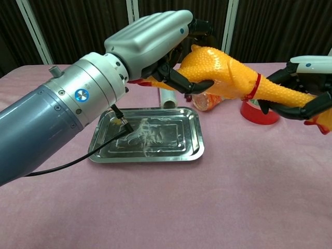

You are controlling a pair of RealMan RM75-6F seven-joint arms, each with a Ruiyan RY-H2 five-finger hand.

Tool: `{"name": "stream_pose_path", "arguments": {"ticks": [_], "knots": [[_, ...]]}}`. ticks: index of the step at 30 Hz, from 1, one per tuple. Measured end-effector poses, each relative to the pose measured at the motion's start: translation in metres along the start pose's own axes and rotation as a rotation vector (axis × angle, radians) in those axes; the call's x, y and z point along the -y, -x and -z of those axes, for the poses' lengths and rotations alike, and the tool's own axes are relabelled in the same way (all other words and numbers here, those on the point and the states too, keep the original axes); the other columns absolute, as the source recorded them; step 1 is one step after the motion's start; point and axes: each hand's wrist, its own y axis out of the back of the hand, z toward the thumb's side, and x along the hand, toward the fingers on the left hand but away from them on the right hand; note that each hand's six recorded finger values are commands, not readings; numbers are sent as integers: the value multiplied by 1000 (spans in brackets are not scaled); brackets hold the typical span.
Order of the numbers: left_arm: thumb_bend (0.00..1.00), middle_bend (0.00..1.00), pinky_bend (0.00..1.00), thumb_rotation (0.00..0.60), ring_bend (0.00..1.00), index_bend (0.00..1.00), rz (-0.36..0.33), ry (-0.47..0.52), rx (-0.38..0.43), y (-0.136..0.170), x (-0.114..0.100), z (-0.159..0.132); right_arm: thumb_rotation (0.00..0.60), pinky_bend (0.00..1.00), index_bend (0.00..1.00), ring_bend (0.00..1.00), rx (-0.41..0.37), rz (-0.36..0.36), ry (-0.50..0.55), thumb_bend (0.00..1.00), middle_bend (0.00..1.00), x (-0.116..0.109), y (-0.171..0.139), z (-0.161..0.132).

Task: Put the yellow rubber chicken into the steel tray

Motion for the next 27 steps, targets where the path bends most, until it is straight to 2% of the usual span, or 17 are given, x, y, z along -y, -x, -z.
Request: {"name": "stream_pose_path", "arguments": {"ticks": [2,3,6,8,9,12,27], "knots": [[258,360,394,600,343,253,19,-4,-3,1,1,2,600,886,1000,750,2,1,-4,1000,804,0,0,1],[195,286,353,600,275,179,25,-6,-6,2,1,3,600,886,1000,750,3,2,-4,1000,804,0,0,1],[69,95,209,600,81,25,30,-5,-20,4,-1,6,600,886,1000,750,8,4,-10,1000,804,-1,0,3],[17,20,99,600,13,0,28,2,-28,5,-4,7,600,886,1000,750,11,6,-12,1000,804,-2,0,4],[4,2,48,600,0,0,27,5,-30,6,-5,8,600,886,1000,750,13,7,-14,1000,804,-2,0,5],[0,0,1,600,0,0,22,16,-35,6,-11,10,600,886,1000,750,19,11,-18,1000,804,-3,0,7],[0,0,0,600,0,0,20,21,-47,9,-22,19,600,886,1000,750,41,14,-28,1000,804,-4,0,15]]}}
